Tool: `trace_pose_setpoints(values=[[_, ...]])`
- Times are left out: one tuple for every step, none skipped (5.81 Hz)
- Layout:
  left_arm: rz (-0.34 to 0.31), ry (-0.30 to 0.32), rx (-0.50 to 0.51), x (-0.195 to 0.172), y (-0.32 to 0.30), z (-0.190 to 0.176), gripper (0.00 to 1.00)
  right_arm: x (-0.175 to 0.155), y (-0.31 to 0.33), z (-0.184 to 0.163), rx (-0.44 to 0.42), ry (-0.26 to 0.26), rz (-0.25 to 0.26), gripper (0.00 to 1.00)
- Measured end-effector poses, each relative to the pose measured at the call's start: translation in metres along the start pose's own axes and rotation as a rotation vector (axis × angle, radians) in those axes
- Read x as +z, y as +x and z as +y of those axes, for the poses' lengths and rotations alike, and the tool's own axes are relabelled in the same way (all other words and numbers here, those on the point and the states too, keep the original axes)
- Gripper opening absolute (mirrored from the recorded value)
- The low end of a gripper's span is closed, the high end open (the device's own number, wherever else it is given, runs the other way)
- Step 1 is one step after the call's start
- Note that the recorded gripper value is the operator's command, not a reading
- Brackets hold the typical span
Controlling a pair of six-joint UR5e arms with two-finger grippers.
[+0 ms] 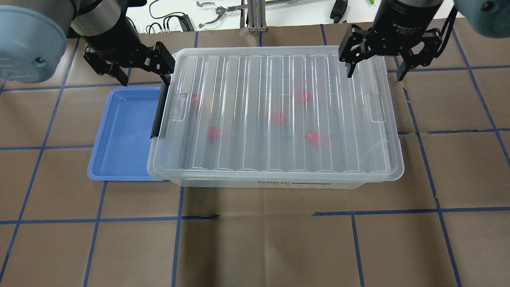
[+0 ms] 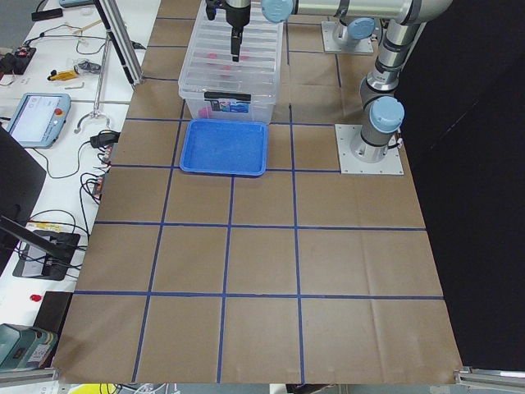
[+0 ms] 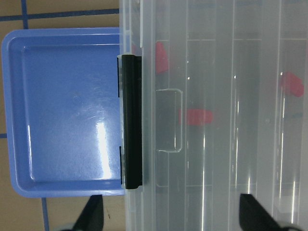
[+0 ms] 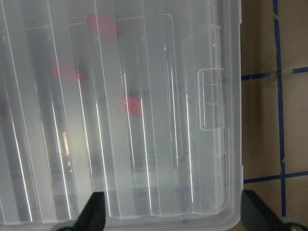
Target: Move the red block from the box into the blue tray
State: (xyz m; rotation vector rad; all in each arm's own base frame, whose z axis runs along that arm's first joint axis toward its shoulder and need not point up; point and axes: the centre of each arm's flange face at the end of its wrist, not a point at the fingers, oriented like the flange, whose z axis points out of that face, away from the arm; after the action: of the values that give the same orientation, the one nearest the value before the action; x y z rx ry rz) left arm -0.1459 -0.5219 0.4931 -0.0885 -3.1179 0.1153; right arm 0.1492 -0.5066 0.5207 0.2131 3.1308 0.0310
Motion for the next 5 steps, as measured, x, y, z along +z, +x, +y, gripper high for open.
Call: trace_pose_setpoints(values=[[0.000, 0.000, 0.000, 0.0001, 0.0000, 0.0000, 0.98, 0.0006, 0.0003, -0.0004, 0.002, -0.002, -0.001, 1.00], [0.000, 0.000, 0.000, 0.0001, 0.0000, -0.0001, 0.98, 0.0010, 0.0006, -0.0011, 0.002, -0.003, -0.004, 1.00], [0.000, 0.000, 0.000, 0.0002, 0.0000, -0.0001, 0.98, 0.0010, 0.0011, -0.0017, 0.003, -0.001, -0.005, 1.00], [0.000, -0.001, 0.000, 0.0004, 0.0000, -0.0002, 0.98, 0.0011, 0.0014, -0.0022, 0.004, -0.001, -0.005, 1.00], [0.000, -0.002, 0.000, 0.0009, -0.0001, -0.0005, 0.98, 0.0011, 0.0019, -0.0024, 0.004, 0.000, -0.003, 1.00]])
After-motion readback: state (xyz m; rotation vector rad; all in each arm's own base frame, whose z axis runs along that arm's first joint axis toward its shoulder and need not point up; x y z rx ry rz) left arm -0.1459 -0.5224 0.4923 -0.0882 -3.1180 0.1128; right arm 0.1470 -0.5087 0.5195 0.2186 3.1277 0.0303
